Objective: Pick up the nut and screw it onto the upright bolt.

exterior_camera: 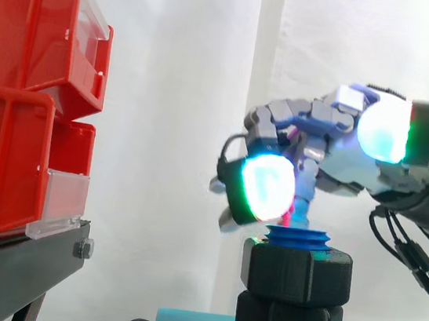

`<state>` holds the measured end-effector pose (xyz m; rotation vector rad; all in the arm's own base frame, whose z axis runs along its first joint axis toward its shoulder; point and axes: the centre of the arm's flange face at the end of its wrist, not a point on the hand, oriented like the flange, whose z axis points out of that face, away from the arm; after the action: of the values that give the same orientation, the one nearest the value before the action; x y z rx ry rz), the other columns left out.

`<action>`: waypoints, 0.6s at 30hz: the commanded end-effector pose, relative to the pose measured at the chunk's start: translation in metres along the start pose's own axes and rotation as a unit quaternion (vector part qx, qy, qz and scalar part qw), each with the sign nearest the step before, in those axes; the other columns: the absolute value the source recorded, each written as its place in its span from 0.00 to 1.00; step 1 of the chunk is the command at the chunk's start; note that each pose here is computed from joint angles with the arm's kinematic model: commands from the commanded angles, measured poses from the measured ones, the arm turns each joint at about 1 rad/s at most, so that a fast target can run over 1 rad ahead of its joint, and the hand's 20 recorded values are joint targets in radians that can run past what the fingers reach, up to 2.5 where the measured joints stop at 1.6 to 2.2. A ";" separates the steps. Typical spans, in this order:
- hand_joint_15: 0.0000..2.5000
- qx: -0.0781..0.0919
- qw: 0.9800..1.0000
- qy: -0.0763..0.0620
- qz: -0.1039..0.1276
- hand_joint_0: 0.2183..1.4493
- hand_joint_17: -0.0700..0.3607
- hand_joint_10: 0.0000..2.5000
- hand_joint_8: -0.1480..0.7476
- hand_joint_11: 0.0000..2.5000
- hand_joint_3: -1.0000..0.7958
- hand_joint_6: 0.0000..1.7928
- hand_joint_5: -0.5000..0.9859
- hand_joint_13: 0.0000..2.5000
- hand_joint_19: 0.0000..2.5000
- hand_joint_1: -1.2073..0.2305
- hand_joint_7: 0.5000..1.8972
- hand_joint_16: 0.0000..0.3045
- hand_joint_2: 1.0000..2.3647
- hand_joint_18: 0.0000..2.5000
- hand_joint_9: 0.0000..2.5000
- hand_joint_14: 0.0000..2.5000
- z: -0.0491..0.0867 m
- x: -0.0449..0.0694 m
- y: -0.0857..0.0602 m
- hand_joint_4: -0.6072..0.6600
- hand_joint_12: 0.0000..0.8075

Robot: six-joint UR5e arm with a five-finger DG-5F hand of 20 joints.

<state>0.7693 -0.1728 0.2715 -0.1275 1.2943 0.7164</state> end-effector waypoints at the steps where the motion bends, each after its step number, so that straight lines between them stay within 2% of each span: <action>1: 0.00 -0.002 1.000 -0.001 0.001 0.17 0.31 0.00 0.51 0.06 0.28 0.28 0.28 0.36 0.00 0.70 0.43 0.09 0.00 0.27 0.51 0.00 0.010 -0.012 0.003 0.71 0.35; 3: 0.00 -0.004 1.000 -0.002 0.000 0.17 0.32 0.00 0.50 0.06 0.28 0.28 0.27 0.35 0.00 0.70 0.40 0.10 0.00 0.26 0.48 0.00 0.012 -0.014 0.005 0.70 0.36; 5: 0.00 -0.006 1.000 -0.004 -0.001 0.16 0.34 0.00 0.48 0.02 0.28 0.28 0.24 0.31 0.00 0.71 0.30 0.11 0.00 0.22 0.42 0.00 0.013 -0.014 0.005 0.68 0.39; 9: 0.00 -0.006 1.000 -0.003 0.000 0.16 0.36 0.00 0.46 0.00 0.28 0.28 0.22 0.25 0.00 0.71 0.19 0.12 0.00 0.15 0.34 0.00 0.017 -0.011 0.008 0.63 0.42; 11: 0.00 -0.006 1.000 -0.002 0.001 0.16 0.37 0.00 0.43 0.00 0.28 0.28 0.21 0.18 0.00 0.73 0.11 0.13 0.00 0.07 0.24 0.00 0.019 -0.008 0.010 0.60 0.41; 13: 0.00 -0.001 1.000 0.002 0.003 0.16 0.37 0.00 0.39 0.00 0.28 0.28 0.19 0.13 0.00 0.73 0.07 0.13 0.00 0.00 0.17 0.00 0.022 -0.002 0.015 0.57 0.41; 14: 0.00 -0.001 1.000 0.002 0.003 0.16 0.37 0.00 0.38 0.00 0.28 0.28 0.18 0.09 0.00 0.74 0.04 0.13 0.00 0.00 0.12 0.00 0.022 -0.002 0.015 0.55 0.41; 16: 0.00 0.007 1.000 0.011 0.009 0.16 0.37 0.00 0.36 0.00 0.28 0.28 0.18 0.06 0.00 0.74 0.03 0.13 0.00 0.00 0.09 0.00 0.020 0.009 0.018 0.54 0.42; 17: 0.00 0.007 1.000 0.011 0.009 0.16 0.38 0.00 0.35 0.00 0.28 0.28 0.17 0.05 0.00 0.74 0.02 0.14 0.00 0.00 0.07 0.00 0.020 0.009 0.018 0.53 0.41; 18: 0.00 0.010 1.000 0.013 0.012 0.16 0.38 0.00 0.35 0.00 0.28 0.28 0.17 0.04 0.00 0.74 0.02 0.14 0.00 0.00 0.06 0.00 0.019 0.014 0.019 0.53 0.41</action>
<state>0.7780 -0.1490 0.2793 -0.1193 1.3108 0.7241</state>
